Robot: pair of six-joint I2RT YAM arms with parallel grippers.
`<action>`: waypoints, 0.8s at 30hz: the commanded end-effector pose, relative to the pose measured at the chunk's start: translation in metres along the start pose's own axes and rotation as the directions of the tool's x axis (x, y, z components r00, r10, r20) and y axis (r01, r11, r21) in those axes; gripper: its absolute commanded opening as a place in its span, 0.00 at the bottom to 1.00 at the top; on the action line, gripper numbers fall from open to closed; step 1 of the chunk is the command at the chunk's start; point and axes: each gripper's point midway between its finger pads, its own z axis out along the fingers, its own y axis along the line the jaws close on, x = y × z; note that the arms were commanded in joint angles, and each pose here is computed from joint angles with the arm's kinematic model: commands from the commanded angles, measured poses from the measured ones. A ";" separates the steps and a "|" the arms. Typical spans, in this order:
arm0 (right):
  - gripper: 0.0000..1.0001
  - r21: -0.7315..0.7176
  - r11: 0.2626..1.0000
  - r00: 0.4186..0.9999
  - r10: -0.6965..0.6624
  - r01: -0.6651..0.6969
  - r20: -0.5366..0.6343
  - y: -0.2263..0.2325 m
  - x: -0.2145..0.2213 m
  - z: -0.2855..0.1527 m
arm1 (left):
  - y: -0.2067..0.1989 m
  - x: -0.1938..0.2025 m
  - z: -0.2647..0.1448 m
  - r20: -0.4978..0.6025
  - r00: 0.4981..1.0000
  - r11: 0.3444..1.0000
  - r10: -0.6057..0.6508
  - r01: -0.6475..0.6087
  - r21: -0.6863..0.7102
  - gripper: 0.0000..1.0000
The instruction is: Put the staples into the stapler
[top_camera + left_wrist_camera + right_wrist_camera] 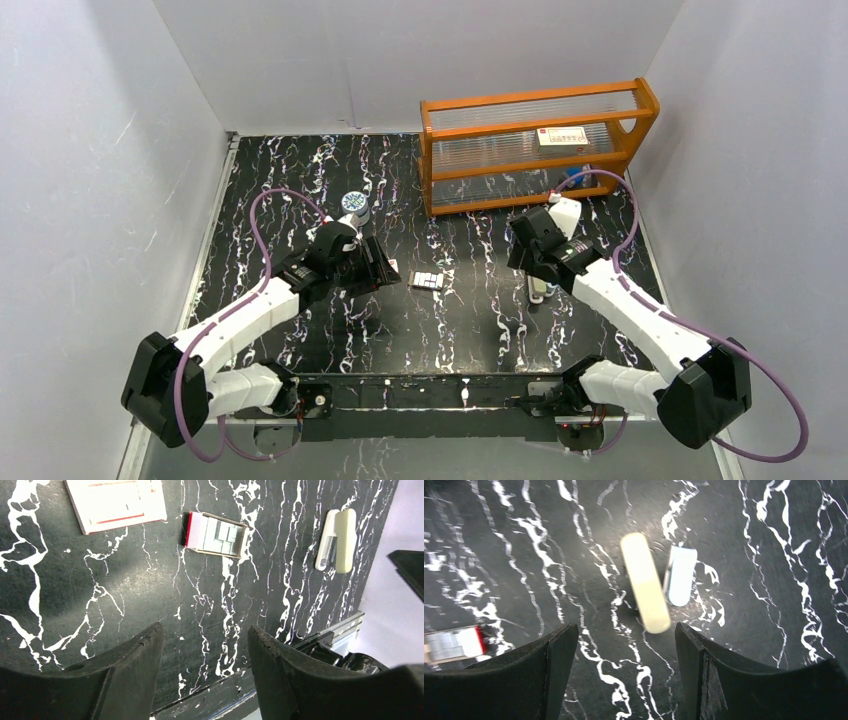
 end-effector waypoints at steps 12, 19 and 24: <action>0.73 -0.020 0.998 0.974 -0.055 0.052 -0.221 -0.014 0.059 0.041 | -0.009 0.019 -0.009 -0.096 0.995 0.997 0.008 -0.001 0.073 0.75; 0.68 -0.006 0.996 0.972 -0.085 0.086 -0.220 -0.019 0.060 0.048 | -0.013 0.021 -0.008 -0.118 0.993 0.996 -0.001 0.012 0.089 0.75; 0.66 0.006 0.995 0.969 -0.097 0.101 -0.229 -0.021 0.063 0.054 | -0.024 0.022 -0.008 -0.141 0.990 0.991 0.020 -0.001 0.135 0.76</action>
